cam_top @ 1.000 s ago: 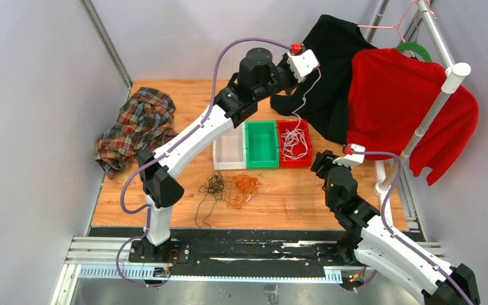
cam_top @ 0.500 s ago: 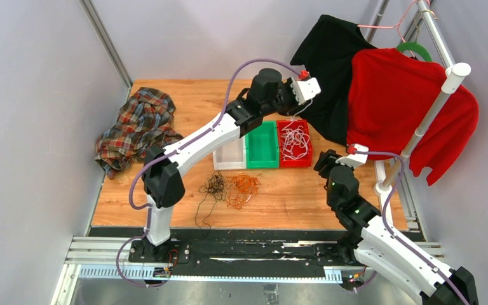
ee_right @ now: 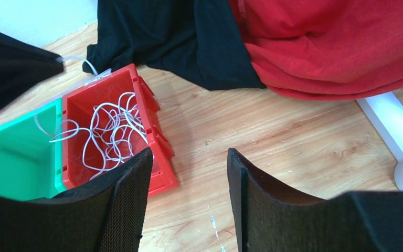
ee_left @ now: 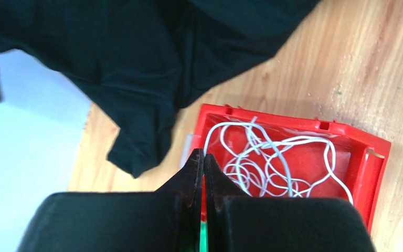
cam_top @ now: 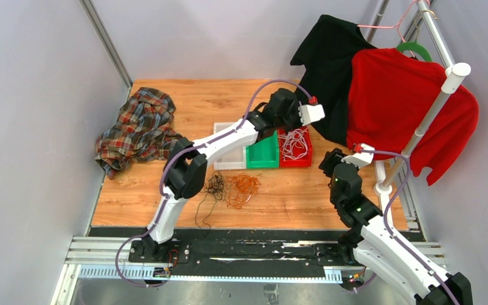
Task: Untangle the cables
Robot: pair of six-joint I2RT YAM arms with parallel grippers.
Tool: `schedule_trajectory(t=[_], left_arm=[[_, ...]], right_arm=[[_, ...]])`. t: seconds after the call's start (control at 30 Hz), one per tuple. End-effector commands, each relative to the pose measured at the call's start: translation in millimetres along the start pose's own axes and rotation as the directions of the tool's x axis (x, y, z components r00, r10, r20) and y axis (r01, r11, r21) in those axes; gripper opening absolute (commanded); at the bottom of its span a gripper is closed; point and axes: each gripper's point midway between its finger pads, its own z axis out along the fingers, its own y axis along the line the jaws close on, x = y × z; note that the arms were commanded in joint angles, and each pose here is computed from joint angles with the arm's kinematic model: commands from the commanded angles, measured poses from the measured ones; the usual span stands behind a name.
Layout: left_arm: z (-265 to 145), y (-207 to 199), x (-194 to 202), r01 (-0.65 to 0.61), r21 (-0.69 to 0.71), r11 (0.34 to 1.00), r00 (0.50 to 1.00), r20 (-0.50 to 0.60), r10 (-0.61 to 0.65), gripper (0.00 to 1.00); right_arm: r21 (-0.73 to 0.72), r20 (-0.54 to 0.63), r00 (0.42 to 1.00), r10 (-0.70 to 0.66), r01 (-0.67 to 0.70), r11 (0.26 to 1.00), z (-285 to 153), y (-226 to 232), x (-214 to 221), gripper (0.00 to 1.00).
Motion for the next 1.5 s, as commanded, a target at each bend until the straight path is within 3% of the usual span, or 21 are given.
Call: schedule_trajectory(t=[0.0, 0.4, 0.43, 0.6, 0.8, 0.9, 1.1, 1.17, 1.3, 1.47], left_arm=[[18.7, -21.6, 5.1, 0.018, 0.051, 0.999, 1.0, -0.012, -0.018, 0.0], [39.8, -50.3, 76.4, -0.038, 0.092, 0.995, 0.971, -0.233, 0.058, 0.01], [38.5, -50.0, 75.3, -0.038, 0.096, 0.995, 0.97, -0.237, 0.06, 0.04], [18.9, -36.0, 49.5, -0.005, 0.095, 0.996, 0.975, -0.222, 0.026, 0.47], [-32.0, -13.7, 12.8, 0.068, 0.115, 0.991, 0.976, -0.213, -0.042, 0.89], [-63.1, -0.3, 8.5, 0.097, 0.118, 0.988, 0.97, -0.235, -0.067, 0.99], [-136.0, 23.2, 20.7, 0.192, 0.113, 0.975, 0.936, -0.321, -0.147, 0.98], [-165.9, 23.6, 32.7, 0.242, 0.113, 0.964, 0.915, -0.358, -0.188, 0.98], [-226.2, 5.0, 73.0, 0.362, 0.119, 0.925, 0.859, -0.428, -0.281, 0.98], [-285.6, -46.4, 145.3, 0.469, 0.136, 0.873, 0.775, -0.538, -0.332, 0.99]], right_arm=[[-0.003, -0.017, 1.0, 0.023, -0.023, 1.0, 2.3, 0.2, 3.2, 0.54], [-0.019, -0.024, 0.999, 0.034, -0.034, 0.999, 2.0, -0.4, 0.7, 0.54], [-0.023, -0.023, 0.999, 0.033, -0.033, 0.999, 1.6, 0.0, -0.2, 0.54], [-0.031, -0.02, 0.999, 0.03, -0.031, 0.999, 0.1, -0.1, -3.0, 0.54], [-0.064, -0.014, 0.999, 0.032, -0.033, 0.997, -2.2, 6.4, -10.5, 0.55], [-0.087, -0.013, 1.0, 0.024, -0.025, 0.996, -2.6, 12.4, -16.5, 0.56], [-0.17, -0.058, 0.998, -0.018, 0.008, 0.985, 3.1, 37.4, -16.3, 0.59], [-0.259, -0.111, 0.993, -0.037, 0.007, 0.966, 1.5, 57.1, -7.4, 0.59], [-0.39, -0.186, 0.973, -0.134, 0.052, 0.919, -7.1, 96.7, 18.2, 0.61], [-0.592, -0.189, 0.93, -0.315, 0.148, 0.792, -41.8, 154.6, 59.4, 0.62]])
